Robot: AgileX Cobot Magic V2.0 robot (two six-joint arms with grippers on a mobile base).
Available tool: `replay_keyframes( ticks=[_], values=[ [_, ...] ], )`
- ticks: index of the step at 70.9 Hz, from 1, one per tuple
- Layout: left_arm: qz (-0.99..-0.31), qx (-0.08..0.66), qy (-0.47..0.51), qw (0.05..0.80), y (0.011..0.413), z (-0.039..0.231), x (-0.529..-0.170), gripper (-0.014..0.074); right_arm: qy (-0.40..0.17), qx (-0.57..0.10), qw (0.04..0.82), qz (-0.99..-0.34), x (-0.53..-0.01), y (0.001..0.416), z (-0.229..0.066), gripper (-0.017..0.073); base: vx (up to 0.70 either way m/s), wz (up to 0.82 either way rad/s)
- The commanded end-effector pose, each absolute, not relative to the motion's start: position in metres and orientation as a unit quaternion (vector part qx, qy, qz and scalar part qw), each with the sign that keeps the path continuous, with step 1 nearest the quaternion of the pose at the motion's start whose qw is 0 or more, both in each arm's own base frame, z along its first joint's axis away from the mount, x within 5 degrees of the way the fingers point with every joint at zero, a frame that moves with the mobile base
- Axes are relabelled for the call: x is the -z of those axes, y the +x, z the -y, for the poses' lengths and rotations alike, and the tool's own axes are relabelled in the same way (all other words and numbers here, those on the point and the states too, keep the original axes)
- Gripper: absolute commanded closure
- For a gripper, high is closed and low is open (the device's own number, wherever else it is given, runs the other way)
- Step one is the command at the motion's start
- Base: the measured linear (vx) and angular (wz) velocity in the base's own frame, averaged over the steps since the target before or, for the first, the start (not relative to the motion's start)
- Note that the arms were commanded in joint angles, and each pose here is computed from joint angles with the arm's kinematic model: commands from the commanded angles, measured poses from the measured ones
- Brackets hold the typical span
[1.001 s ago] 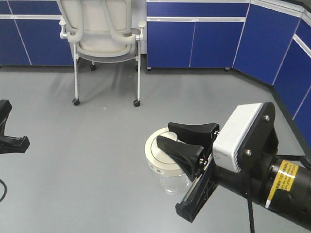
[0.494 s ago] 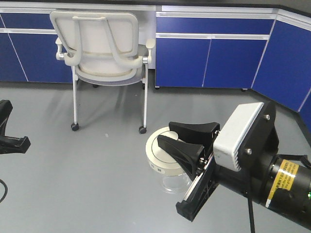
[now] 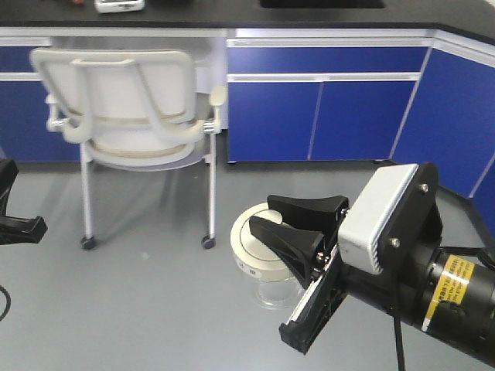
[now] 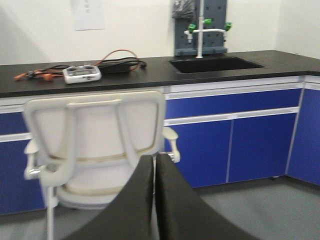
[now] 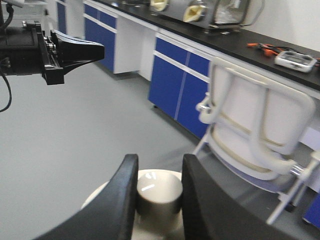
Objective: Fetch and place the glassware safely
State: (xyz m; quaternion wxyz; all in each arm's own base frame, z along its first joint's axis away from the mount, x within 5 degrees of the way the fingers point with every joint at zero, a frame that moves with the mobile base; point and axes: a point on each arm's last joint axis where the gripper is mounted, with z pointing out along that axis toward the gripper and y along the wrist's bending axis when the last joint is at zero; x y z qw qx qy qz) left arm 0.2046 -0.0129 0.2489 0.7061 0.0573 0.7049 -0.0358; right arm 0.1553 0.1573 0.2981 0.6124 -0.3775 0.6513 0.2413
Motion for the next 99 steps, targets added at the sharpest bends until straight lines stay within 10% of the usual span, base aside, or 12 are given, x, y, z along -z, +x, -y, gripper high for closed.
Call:
replay_keyframes(
  ticks=[1,99],
  values=[
    [-0.664,0.043,0.051,0.745,0.2056,0.0128,-0.265,0.0601,-0.366,-0.273,0.649,-0.609,-0.3193,0.1516,-0.1587,0.056,0.28,-0.43],
    [-0.664,0.043,0.051,0.745,0.2056,0.0128,-0.265,0.0601,-0.366,-0.274,0.649,-0.608,-0.3194,0.1515,-0.1588,0.056,0.2,-0.77]
  ],
)
